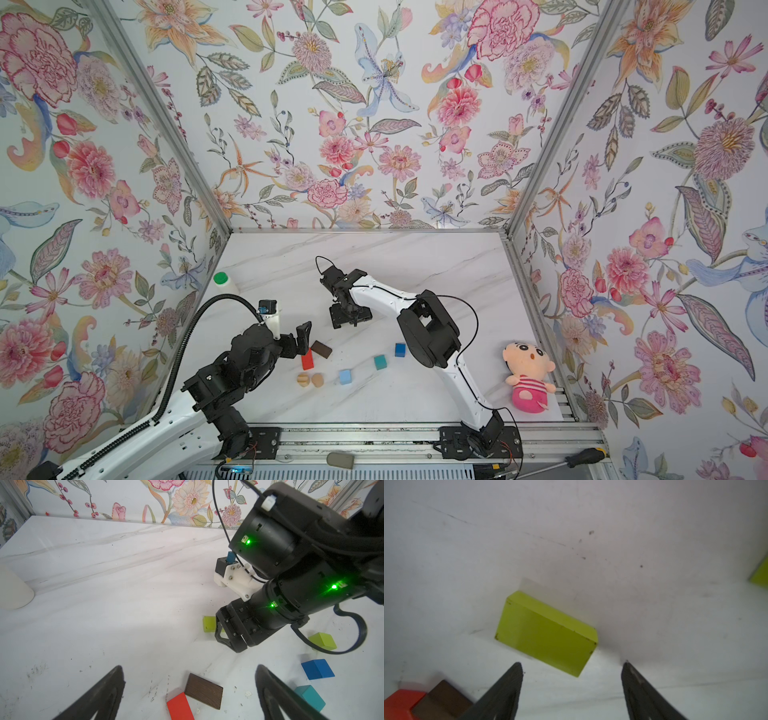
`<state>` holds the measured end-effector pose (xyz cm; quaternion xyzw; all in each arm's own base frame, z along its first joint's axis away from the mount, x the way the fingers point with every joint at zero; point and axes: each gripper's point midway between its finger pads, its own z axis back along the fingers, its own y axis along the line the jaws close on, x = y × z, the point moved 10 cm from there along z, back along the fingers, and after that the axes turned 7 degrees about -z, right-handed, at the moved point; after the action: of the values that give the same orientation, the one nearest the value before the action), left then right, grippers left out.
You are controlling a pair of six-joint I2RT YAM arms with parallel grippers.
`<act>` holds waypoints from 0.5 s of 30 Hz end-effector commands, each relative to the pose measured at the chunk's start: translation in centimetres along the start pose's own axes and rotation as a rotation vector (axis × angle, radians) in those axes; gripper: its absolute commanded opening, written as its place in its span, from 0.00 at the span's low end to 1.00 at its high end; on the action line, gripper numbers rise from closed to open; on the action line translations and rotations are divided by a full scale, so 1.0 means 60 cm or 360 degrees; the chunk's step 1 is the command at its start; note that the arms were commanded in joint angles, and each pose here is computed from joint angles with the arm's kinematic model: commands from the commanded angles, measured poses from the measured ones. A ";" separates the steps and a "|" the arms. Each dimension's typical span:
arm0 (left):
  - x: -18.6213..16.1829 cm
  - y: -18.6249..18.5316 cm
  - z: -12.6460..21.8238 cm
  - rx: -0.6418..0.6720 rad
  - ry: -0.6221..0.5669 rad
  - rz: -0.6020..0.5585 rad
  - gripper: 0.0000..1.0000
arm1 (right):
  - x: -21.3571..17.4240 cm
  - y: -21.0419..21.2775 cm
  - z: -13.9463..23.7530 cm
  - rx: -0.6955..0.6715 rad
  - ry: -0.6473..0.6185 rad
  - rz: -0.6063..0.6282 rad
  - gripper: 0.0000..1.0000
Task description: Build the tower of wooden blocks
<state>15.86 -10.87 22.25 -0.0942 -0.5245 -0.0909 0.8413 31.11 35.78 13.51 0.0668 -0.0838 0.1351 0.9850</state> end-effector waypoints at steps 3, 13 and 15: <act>0.022 -0.004 0.010 -0.0007 -0.0092 -0.0010 0.99 | 0.034 0.010 0.010 0.0015 -0.0018 0.0185 0.81; 0.022 0.002 0.015 0.0031 -0.0104 0.0001 0.99 | 0.050 0.011 -0.024 0.0052 0.0039 0.0299 0.77; 0.022 0.002 0.015 0.0033 -0.0108 0.0002 0.99 | 0.050 0.011 -0.029 0.0088 0.0066 0.0300 0.77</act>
<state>15.80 -10.60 22.79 -0.0914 -0.5394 -0.0829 0.8330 34.13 37.49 12.31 0.0722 -0.0859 0.2120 0.9708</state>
